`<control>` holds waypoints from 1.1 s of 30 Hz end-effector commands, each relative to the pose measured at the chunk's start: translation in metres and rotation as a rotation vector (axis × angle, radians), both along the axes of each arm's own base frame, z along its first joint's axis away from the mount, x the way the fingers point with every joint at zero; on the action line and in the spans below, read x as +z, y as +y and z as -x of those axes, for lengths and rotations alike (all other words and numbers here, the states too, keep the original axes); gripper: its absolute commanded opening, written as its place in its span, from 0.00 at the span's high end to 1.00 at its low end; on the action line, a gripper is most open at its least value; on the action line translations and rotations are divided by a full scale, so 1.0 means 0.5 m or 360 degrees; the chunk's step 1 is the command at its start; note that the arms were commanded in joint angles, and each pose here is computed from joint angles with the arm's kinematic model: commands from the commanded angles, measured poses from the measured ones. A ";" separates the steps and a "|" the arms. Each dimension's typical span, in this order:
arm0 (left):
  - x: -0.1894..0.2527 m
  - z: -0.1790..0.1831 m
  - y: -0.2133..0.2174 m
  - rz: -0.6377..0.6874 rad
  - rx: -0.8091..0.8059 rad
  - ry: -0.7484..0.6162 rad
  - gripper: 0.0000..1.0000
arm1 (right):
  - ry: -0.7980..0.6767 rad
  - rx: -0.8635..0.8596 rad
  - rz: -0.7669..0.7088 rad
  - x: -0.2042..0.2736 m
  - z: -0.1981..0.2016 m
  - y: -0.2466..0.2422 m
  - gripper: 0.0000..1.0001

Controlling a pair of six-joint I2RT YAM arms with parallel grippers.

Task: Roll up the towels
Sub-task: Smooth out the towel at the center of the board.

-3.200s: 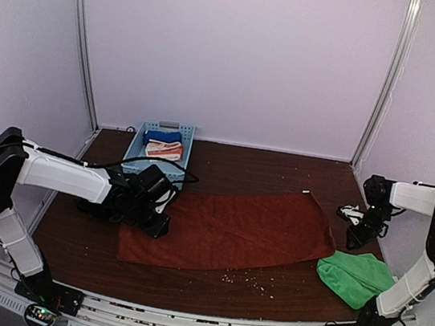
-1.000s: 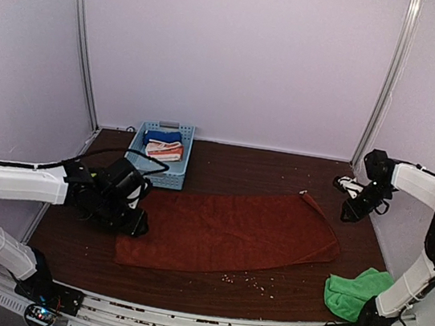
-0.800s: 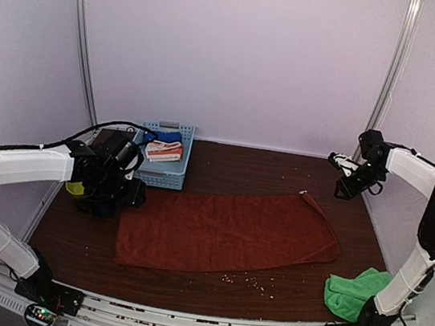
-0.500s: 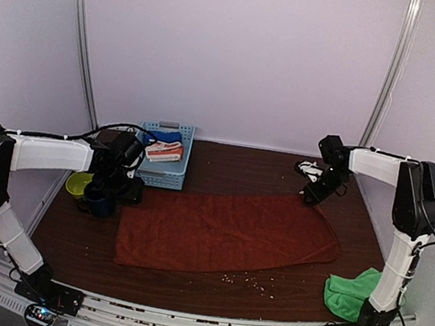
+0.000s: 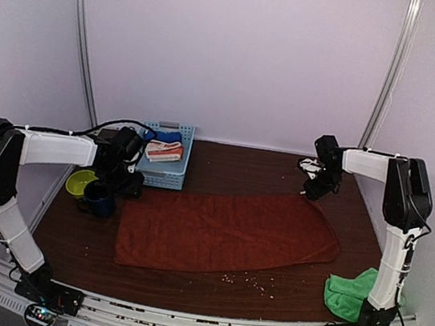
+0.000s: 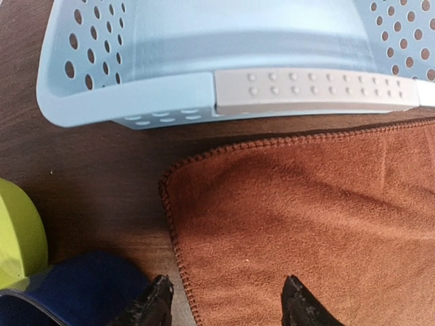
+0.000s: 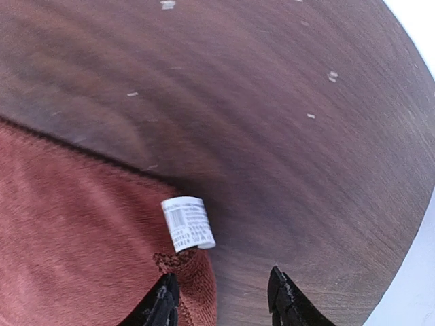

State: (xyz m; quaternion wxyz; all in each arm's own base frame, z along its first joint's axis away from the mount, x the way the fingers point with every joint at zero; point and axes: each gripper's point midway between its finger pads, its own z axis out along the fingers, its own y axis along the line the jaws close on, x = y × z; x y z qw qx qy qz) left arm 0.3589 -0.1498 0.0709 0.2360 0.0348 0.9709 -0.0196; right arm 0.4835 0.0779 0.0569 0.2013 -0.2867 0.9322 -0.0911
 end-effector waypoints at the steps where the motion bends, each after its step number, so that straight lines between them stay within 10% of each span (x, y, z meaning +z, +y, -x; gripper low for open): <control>1: 0.013 -0.032 -0.002 0.0002 -0.0004 -0.0072 0.43 | -0.0147 -0.0233 -0.0056 0.042 -0.049 -0.062 0.53; 10: 0.003 -0.037 0.007 -0.0014 0.0012 -0.0061 0.43 | -0.0130 0.0012 -0.0363 0.088 -0.019 0.027 0.55; 22: -0.001 -0.043 0.009 -0.0018 0.0019 -0.0059 0.42 | -0.0088 -0.0138 0.0051 -0.005 -0.043 0.007 0.54; 33: -0.001 -0.054 0.013 -0.0023 0.0028 -0.0060 0.43 | -0.0062 -0.0206 -0.0067 -0.009 -0.033 -0.027 0.87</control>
